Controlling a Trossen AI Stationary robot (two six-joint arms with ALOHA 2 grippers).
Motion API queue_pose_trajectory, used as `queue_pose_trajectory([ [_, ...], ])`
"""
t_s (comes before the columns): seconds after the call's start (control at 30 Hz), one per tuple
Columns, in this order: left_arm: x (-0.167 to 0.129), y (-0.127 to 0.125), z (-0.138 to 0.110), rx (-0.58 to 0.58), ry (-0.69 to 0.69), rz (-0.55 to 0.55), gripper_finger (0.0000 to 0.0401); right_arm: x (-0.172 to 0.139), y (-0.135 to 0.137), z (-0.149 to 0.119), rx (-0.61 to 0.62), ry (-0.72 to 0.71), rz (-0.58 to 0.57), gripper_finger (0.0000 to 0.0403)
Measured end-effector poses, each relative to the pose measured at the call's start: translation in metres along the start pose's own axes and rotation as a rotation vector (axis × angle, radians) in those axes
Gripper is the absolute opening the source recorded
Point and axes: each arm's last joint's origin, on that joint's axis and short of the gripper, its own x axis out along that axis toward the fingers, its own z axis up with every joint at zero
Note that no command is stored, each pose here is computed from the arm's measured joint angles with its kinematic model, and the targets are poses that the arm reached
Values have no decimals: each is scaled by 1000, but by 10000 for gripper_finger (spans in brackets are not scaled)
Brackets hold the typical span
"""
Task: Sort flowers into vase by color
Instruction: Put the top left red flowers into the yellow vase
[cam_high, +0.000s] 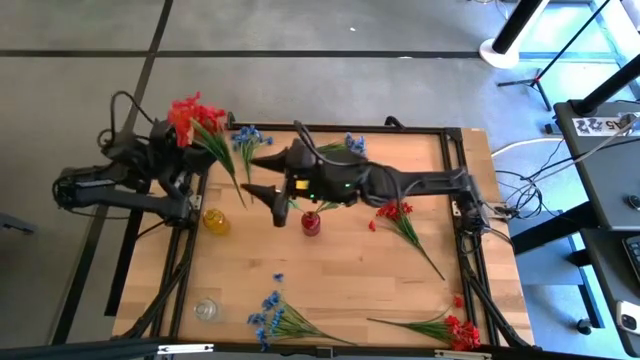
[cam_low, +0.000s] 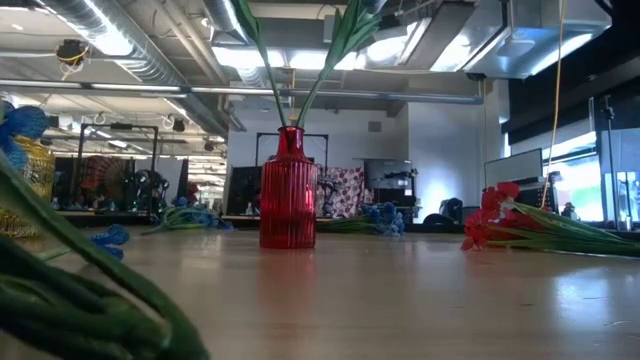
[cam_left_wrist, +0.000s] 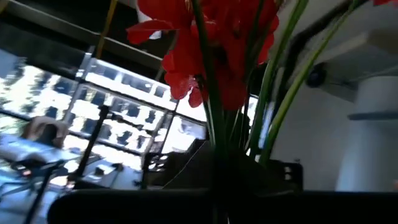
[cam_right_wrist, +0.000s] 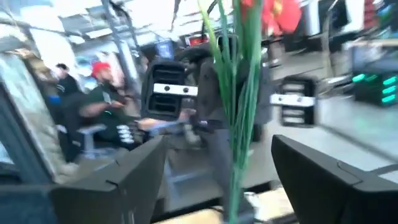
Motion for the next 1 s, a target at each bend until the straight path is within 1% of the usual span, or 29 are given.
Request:
queue_pose_trajectory([
  [0.07,7,1,-4,0,2,-35,8,5,-3,-6,37,14,-1,278],
  [0.17,16,2,-9,-5,5,-60,9,9,-7,-13,58,31,-11,250],
  [0.4,34,8,-21,-2,1,-67,9,11,-15,-10,93,38,15,174],
  [0.5,40,10,-26,-3,-1,-67,10,12,-20,-9,93,44,23,130],
  [0.57,42,11,-27,-2,-1,-66,15,12,-20,-11,91,67,37,93],
  [0.67,41,12,-29,25,23,-54,34,12,-23,-14,84,107,46,28],
  [0.7,40,11,-29,32,31,-51,42,12,-23,-14,81,115,47,17],
  [0.73,38,11,-28,34,41,-47,52,11,-23,-14,79,126,45,14],
  [0.87,30,7,-19,29,123,-13,89,7,-23,-12,73,158,36,29],
  [1.0,20,-1,1,46,224,11,118,2,-22,-8,70,181,35,12],
])
